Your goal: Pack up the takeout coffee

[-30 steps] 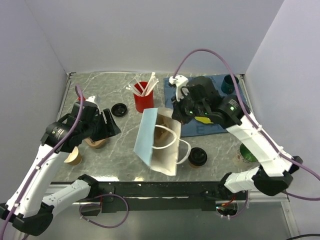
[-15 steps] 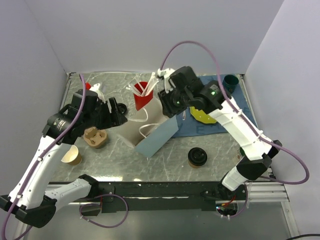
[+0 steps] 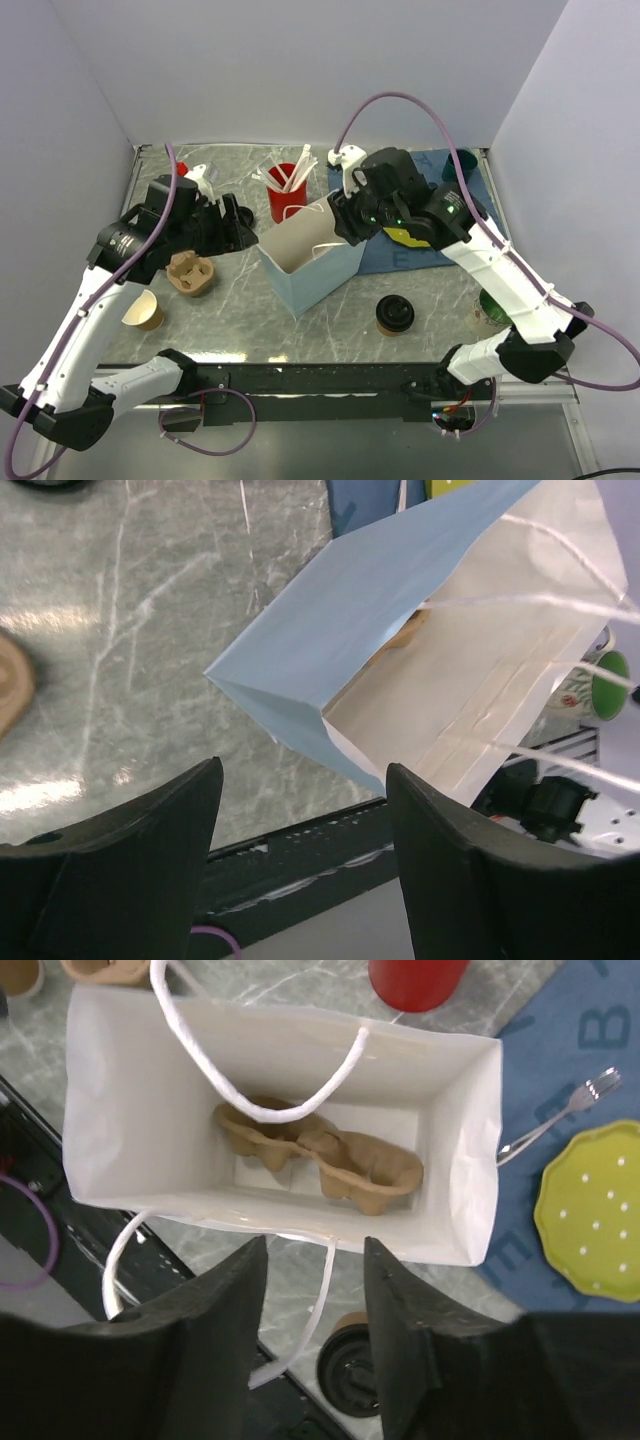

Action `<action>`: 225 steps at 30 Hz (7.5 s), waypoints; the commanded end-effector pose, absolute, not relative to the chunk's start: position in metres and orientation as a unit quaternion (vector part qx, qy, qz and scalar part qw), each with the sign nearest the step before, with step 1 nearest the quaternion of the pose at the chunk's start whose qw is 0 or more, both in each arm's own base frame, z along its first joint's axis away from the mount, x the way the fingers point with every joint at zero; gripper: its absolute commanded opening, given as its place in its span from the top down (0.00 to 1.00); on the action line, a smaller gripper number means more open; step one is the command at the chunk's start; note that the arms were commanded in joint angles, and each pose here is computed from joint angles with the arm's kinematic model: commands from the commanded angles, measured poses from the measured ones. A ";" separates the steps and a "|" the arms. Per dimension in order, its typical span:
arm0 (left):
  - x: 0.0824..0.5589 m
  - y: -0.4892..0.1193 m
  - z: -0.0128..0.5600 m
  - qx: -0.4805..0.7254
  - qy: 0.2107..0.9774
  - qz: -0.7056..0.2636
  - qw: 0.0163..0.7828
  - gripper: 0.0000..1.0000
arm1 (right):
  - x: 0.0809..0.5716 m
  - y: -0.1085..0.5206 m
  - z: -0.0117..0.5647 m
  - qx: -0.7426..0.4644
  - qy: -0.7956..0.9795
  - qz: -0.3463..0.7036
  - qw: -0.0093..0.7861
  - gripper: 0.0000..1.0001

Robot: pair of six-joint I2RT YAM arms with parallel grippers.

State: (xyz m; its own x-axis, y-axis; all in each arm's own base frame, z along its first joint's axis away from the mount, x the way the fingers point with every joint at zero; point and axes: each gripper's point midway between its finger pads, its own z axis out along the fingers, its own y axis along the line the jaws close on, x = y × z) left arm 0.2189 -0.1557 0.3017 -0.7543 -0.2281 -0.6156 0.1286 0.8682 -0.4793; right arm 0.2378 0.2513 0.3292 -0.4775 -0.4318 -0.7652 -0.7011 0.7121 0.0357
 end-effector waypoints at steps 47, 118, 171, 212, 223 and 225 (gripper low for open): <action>0.198 -0.197 0.300 0.023 0.895 -0.306 0.324 0.99 | 0.153 0.305 0.366 -0.440 0.703 0.344 0.439 0.59; 0.180 -0.190 0.271 0.157 0.794 -0.351 0.471 0.99 | 0.164 0.329 0.309 -0.545 0.611 0.232 0.526 0.57; 0.152 -0.200 0.287 0.081 0.818 -0.425 0.379 0.99 | 0.226 0.352 0.157 -0.605 0.650 0.031 0.459 0.50; 0.158 -0.197 0.288 0.049 0.822 -0.420 0.383 0.99 | 0.247 0.322 0.106 -0.600 0.687 0.037 0.409 0.80; 0.160 -0.186 0.271 0.042 0.843 -0.380 0.378 0.99 | 0.243 0.329 0.169 -0.584 0.657 0.076 0.471 1.00; 0.163 -0.183 0.271 0.038 0.848 -0.369 0.380 0.99 | 0.236 0.329 0.190 -0.578 0.649 0.098 0.485 1.00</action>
